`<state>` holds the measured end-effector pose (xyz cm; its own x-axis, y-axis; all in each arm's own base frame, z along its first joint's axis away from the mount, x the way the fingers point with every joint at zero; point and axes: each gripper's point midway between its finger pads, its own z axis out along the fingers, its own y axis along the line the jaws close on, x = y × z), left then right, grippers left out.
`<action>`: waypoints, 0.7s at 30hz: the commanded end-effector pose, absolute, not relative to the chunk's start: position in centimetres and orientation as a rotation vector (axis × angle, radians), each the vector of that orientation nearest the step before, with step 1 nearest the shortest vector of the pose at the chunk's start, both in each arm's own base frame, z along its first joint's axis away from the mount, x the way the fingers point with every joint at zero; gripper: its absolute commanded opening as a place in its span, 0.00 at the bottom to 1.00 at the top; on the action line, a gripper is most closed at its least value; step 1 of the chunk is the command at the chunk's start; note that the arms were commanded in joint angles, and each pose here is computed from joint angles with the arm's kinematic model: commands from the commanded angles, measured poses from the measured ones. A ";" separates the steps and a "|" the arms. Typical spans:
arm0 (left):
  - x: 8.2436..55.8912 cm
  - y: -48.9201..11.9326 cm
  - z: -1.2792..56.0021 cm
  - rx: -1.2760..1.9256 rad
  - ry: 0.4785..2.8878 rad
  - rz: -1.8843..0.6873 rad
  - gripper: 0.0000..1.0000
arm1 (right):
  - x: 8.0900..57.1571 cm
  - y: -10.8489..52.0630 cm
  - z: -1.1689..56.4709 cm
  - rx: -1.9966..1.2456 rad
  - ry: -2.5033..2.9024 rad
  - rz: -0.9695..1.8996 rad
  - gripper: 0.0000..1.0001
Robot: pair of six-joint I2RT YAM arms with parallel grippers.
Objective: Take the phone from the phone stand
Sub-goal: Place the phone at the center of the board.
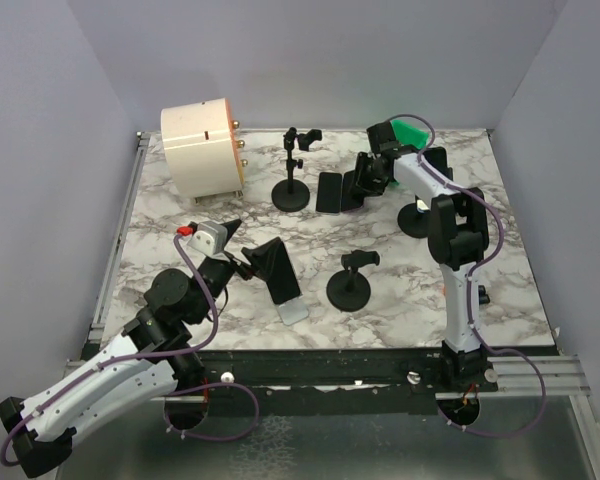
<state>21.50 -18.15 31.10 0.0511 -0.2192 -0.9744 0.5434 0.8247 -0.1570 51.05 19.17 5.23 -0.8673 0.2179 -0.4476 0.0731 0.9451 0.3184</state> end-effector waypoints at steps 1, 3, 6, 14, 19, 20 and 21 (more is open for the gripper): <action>21.2 -18.5 32.3 0.296 1.385 -0.615 0.99 | 50.3 18.2 5.0 0.194 2.623 0.333 0.48; 21.3 -18.5 32.2 0.296 1.388 -0.614 0.99 | 50.2 18.1 5.0 0.194 2.624 0.325 0.48; 21.3 -18.5 32.2 0.296 1.390 -0.612 0.99 | 50.3 17.9 4.9 0.192 2.621 0.316 0.48; 21.3 -18.5 32.1 0.299 1.393 -0.611 0.99 | 50.1 17.4 4.9 0.186 2.625 0.286 0.48; 21.3 -18.5 32.2 0.299 1.391 -0.615 0.99 | 50.1 17.7 5.8 0.178 2.611 0.311 0.48; 21.3 -18.5 32.2 0.300 1.391 -0.614 0.99 | 50.1 17.8 6.2 0.172 2.604 0.325 0.47; 21.3 -18.5 32.2 0.298 1.391 -0.616 0.99 | 50.2 18.0 6.8 0.173 2.595 0.334 0.47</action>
